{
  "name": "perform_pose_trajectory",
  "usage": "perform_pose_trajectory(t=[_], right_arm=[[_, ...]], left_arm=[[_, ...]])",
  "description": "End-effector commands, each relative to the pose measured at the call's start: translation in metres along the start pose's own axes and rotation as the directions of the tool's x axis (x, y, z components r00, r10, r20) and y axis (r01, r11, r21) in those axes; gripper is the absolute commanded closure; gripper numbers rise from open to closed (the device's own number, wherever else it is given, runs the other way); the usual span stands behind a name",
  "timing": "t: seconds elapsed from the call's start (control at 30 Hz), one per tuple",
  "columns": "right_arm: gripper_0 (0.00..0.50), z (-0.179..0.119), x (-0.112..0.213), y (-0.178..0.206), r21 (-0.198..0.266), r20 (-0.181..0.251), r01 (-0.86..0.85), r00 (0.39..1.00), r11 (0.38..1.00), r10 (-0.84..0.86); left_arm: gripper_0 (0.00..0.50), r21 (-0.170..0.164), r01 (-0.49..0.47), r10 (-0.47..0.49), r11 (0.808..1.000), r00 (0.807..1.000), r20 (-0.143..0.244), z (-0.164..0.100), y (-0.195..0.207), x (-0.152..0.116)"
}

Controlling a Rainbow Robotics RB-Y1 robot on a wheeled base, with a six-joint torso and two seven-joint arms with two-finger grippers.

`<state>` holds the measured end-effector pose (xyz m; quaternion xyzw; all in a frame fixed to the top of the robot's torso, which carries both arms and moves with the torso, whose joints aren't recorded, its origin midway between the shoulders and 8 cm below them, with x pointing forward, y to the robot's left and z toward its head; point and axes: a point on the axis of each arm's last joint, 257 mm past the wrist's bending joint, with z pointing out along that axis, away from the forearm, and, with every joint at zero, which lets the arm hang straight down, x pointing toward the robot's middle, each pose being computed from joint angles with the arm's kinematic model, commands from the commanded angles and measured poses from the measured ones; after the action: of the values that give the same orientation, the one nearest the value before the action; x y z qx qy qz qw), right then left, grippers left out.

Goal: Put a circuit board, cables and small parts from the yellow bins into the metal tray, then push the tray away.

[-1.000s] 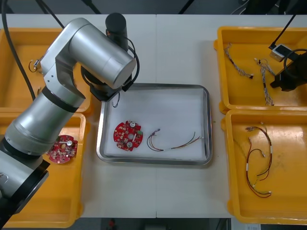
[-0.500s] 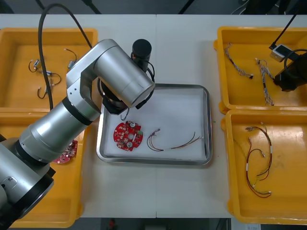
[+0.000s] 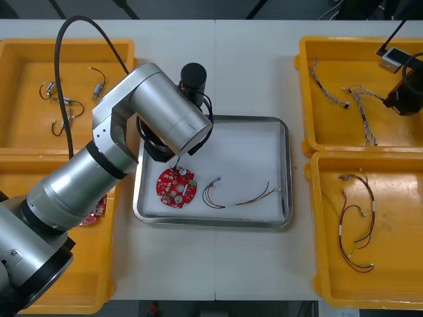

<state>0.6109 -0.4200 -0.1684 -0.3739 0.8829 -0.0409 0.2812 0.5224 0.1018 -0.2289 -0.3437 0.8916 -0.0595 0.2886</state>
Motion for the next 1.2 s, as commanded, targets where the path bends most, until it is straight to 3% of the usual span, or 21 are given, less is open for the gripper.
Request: perform_pose_trajectory(t=[0.03, 0.1, 0.23, 0.3, 0.33, 0.53, 0.73, 0.83, 0.9, 1.03, 1.07, 1.2], right_arm=[[0.5, -0.039, 0.003, -0.027, 0.032, 0.031, -0.013, 0.999, 0.999, 0.012], [0.5, -0.048, 0.001, -0.027, 0.02, 0.035, -0.01, 0.999, 1.0, 0.01], [0.5, -0.065, -0.003, -0.027, 0.007, 0.029, 0.01, 1.0, 1.0, -0.011], [0.5, -0.075, -0.007, -0.023, -0.015, 0.03, 0.015, 0.999, 1.0, -0.015], [0.5, -0.078, -0.008, -0.021, -0.022, 0.031, 0.008, 0.999, 1.0, -0.007], [0.5, -0.098, -0.024, -0.001, -0.091, 0.028, -0.017, 0.999, 0.996, 0.02], [0.5, -0.119, -0.043, 0.019, -0.135, 0.014, -0.027, 0.999, 0.99, 0.029], [0.5, -0.128, -0.051, 0.03, -0.159, 0.01, -0.042, 0.999, 0.986, 0.044], [0.5, -0.132, -0.058, 0.038, -0.169, 0.002, -0.041, 0.999, 0.985, 0.042], [0.5, -0.136, -0.065, 0.048, -0.182, 0.001, -0.048, 0.999, 0.982, 0.049], [0.5, -0.139, -0.07, 0.053, -0.186, 0.004, -0.051, 0.999, 0.981, 0.053], [0.5, -0.142, -0.077, 0.064, -0.185, 0.018, -0.054, 0.998, 0.981, 0.059]], left_arm=[[0.389, 0.017, 0.043, -0.043, 0.999, 0.999, -0.009, -0.002, -0.007, 0.012], [0.282, 0.019, 0.041, -0.041, 0.999, 0.999, -0.007, -0.002, -0.007, 0.011], [0.165, 0.018, 0.04, -0.04, 0.999, 0.999, 0.001, -0.002, -0.007, 0.009], [0.015, 0.018, 0.041, -0.041, 0.999, 0.999, 0.008, -0.002, -0.006, 0.006], [0.0, 0.017, 0.041, -0.041, 0.999, 0.999, 0.012, -0.002, -0.005, 0.005], [0.0, 0.029, 0.037, -0.038, 0.999, 0.998, 0.039, -0.012, -0.005, -0.006], [0.0, 0.059, 0.029, -0.032, 0.998, 0.998, 0.054, -0.053, -0.002, -0.023], [0.0, 0.09, 0.026, -0.031, 0.996, 0.998, 0.053, -0.078, 0.0, -0.035], [0.0, 0.116, 0.019, -0.026, 0.993, 0.998, 0.06, -0.099, 0.001, -0.049], [0.0, 0.132, 0.01, -0.019, 0.991, 0.998, 0.068, -0.123, 0.005, -0.072], [0.0, 0.146, -0.017, 0.006, 0.989, 0.997, 0.073, -0.137, 0.005, -0.091], [0.0, 0.155, -0.068, 0.057, 0.986, 0.995, 0.079, -0.157, 0.01, -0.125]])
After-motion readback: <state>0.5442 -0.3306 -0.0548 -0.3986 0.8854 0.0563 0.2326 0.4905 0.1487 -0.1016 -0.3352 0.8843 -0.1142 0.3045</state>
